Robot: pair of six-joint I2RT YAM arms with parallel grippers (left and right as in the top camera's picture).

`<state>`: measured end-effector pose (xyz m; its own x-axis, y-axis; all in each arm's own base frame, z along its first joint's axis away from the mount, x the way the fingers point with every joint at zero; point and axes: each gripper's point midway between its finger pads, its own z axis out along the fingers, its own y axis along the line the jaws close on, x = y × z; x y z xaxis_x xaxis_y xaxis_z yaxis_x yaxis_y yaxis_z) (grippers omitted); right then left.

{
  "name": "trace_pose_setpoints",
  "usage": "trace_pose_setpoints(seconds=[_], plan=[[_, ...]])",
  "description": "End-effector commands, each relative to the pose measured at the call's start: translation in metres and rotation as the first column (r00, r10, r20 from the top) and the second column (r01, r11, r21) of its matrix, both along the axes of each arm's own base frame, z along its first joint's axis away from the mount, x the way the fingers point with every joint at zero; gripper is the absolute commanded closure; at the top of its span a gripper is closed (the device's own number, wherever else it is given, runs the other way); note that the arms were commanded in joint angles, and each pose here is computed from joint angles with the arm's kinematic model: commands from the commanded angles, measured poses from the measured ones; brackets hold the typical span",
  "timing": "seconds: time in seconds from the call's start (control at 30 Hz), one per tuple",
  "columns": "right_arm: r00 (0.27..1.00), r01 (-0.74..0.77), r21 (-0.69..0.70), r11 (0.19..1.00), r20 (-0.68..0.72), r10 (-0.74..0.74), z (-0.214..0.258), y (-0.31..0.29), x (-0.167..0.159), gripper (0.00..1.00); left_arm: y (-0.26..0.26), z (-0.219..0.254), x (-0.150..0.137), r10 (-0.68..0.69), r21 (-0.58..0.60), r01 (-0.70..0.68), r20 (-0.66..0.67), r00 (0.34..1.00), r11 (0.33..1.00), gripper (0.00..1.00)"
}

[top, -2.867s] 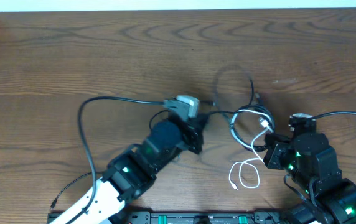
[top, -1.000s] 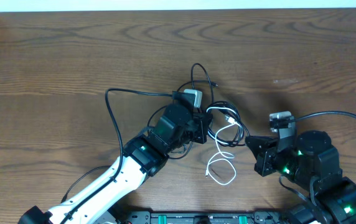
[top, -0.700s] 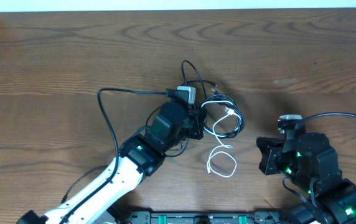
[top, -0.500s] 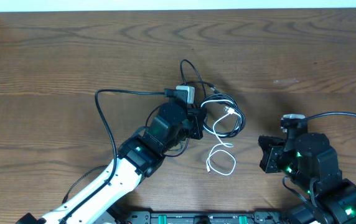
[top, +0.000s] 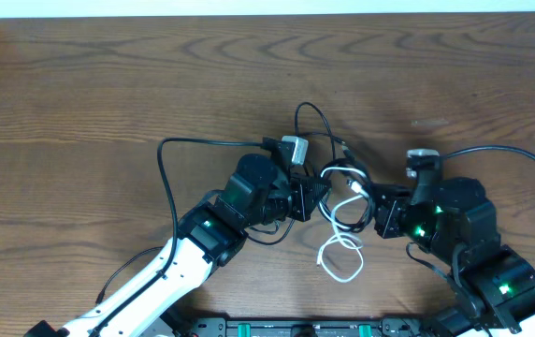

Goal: Untangle cables

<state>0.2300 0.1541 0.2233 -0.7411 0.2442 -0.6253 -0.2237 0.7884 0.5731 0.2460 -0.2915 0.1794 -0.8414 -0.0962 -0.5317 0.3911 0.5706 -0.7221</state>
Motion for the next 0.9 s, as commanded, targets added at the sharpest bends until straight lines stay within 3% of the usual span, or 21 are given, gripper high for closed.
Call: trace_pose_setpoints(seconds=[0.0,0.13,0.43,0.6,0.73,0.87], plan=[[0.976,-0.218,0.106,0.97,0.047,0.214,0.021,0.03,-0.021,0.88,-0.001,0.008,-0.001,-0.008,-0.019,0.009,0.007,1.0,1.0,0.92],[0.968,-0.247,0.127,0.961,0.078,0.238,0.03,0.034,-0.024,0.87,0.0,0.008,0.001,0.001,-0.016,-0.001,0.01,1.0,1.0,0.93],[0.853,-0.512,0.242,0.824,0.26,0.454,0.079,0.064,-0.053,0.82,-0.001,0.01,0.001,0.001,-0.021,0.0,0.015,1.0,1.0,0.92],[0.876,-0.467,0.163,0.869,0.22,0.429,0.058,0.057,-0.046,0.83,-0.002,0.013,0.002,-0.003,-0.032,0.003,0.026,1.0,0.999,0.93],[0.927,-0.362,0.048,0.931,0.126,0.354,0.027,0.037,-0.037,0.84,-0.005,0.029,0.001,-0.064,-0.107,0.069,0.048,0.997,0.992,0.93],[0.925,-0.337,-0.05,0.94,0.169,0.34,0.048,0.02,-0.041,0.81,0.012,0.04,0.004,-0.16,-0.169,0.168,0.062,0.985,0.971,0.93]])
